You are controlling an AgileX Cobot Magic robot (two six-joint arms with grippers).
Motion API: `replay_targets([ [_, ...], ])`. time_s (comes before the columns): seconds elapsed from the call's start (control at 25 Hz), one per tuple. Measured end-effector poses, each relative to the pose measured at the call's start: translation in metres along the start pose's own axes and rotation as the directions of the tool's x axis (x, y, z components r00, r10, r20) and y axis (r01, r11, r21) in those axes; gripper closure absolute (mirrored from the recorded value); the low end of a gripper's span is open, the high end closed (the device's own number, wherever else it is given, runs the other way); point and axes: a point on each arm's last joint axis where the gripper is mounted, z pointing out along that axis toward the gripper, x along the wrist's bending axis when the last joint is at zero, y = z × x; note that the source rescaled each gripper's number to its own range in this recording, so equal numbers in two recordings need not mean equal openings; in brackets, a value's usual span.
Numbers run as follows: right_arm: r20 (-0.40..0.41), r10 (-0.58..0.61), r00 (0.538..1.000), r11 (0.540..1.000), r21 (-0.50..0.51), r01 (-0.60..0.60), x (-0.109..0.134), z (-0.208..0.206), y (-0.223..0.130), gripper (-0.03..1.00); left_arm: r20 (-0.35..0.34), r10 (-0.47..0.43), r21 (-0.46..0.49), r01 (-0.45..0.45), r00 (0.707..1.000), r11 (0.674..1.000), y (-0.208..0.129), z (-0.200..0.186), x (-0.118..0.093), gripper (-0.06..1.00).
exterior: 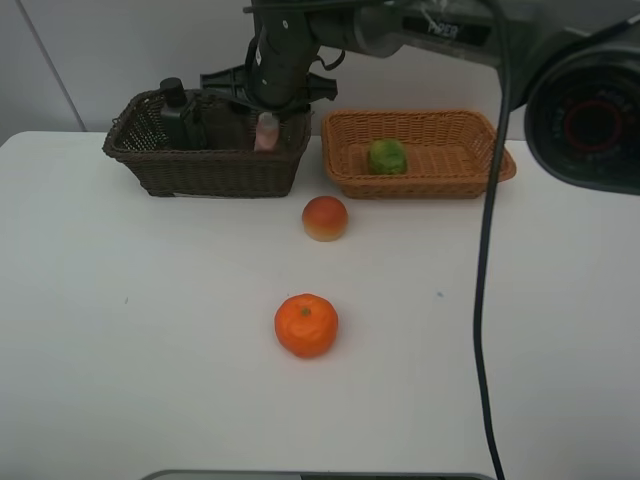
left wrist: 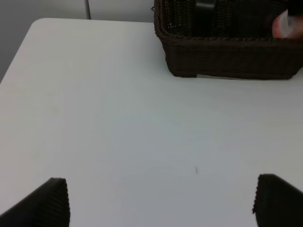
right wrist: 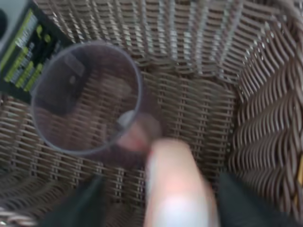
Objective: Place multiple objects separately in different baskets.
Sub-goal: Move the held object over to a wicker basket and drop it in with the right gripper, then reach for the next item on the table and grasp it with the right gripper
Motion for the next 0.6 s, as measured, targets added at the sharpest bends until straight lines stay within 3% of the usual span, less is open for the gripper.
replay_targets([
  [0.04, 0.000, 0.000, 1.000, 1.000, 0.000, 0.000, 0.000, 0.000, 0.000, 0.50, 0.000, 0.000, 0.000, 0.000, 1.000, 1.000, 0.000, 0.000, 0.000, -0.05],
  [0.08, 0.001, -0.001, 1.000, 1.000, 0.000, 0.001, 0.000, 0.000, 0.000, 0.23, 0.000, 0.000, 0.000, 0.000, 1.000, 1.000, 0.000, 0.000, 0.000, -0.05],
  [0.12, 0.001, -0.001, 1.000, 1.000, 0.000, 0.001, 0.000, 0.000, 0.000, 0.17, 0.000, 0.000, 0.000, 0.000, 1.000, 1.000, 0.000, 0.000, 0.000, -0.05],
  [0.36, -0.008, 0.002, 1.000, 1.000, -0.019, -0.002, 0.000, -0.011, 0.007, 0.06, 0.000, 0.000, 0.000, 0.000, 1.000, 1.000, 0.000, 0.000, 0.000, -0.05],
  [0.6, 0.034, -0.065, 0.997, 0.997, 0.035, 0.064, -0.005, -0.033, 0.011, 0.06, 0.000, 0.000, 0.000, 0.000, 1.000, 1.000, 0.000, 0.000, 0.000, -0.05],
])
